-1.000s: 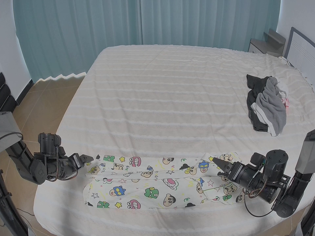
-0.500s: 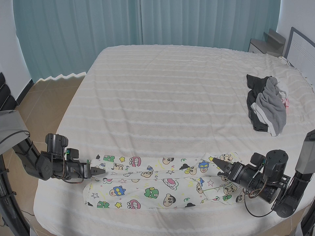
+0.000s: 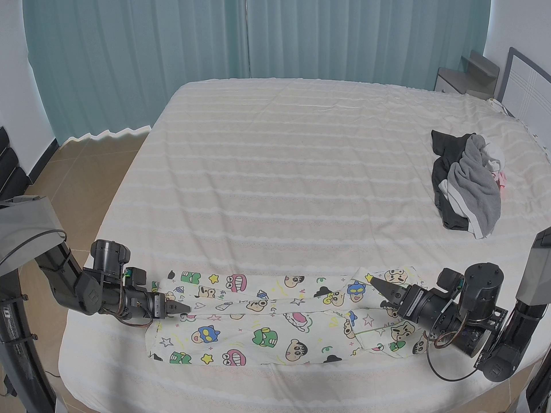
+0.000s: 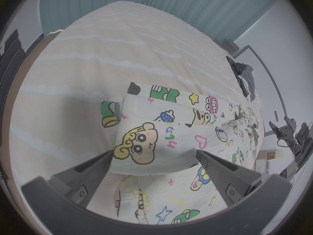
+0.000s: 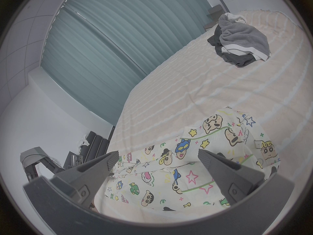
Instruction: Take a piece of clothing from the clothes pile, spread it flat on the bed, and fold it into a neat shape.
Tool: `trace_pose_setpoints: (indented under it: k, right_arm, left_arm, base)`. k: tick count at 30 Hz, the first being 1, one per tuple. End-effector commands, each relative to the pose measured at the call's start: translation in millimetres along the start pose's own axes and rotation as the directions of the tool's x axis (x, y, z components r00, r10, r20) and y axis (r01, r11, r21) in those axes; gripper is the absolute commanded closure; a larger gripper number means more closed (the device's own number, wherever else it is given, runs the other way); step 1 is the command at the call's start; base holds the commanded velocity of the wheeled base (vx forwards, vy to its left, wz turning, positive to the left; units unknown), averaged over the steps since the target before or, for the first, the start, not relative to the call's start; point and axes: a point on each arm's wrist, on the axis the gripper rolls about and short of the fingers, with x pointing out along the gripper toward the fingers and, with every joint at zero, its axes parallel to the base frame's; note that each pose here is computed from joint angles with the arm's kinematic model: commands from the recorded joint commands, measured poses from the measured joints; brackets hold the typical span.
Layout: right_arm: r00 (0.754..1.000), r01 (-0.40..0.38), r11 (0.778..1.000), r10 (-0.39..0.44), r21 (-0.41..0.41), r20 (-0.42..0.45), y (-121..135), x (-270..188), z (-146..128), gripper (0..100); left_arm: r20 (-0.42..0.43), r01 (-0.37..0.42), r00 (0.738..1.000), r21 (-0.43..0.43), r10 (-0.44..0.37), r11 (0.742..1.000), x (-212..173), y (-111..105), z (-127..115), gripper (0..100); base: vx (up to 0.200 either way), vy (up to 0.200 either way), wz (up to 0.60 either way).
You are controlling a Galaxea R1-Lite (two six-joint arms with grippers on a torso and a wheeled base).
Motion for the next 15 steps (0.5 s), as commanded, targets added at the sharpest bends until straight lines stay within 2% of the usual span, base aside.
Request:
trace_pose_setpoints:
  k: [1,8,15]
  right_arm:
    - [1.000,-0.011,1.000,0.011,0.001,0.009,1,0,1,0]
    - [1.000,-0.011,1.000,0.011,0.001,0.009,1,0,1,0]
    - [1.000,-0.012,1.000,0.012,0.001,0.010,2,0,1,0]
  left_arm:
    - [-0.013,0.004,1.000,0.000,-0.004,1.000,2,-1,-3,0]
    - [-0.033,0.019,0.999,0.013,-0.019,1.000,9,-8,-5,0]
    - [-0.048,0.012,0.999,-0.006,-0.012,1.000,20,-6,-6,0]
  base:
    - [0.000,0.000,0.00]
    - [0.000,0.000,0.00]
    - [0.000,0.000,0.00]
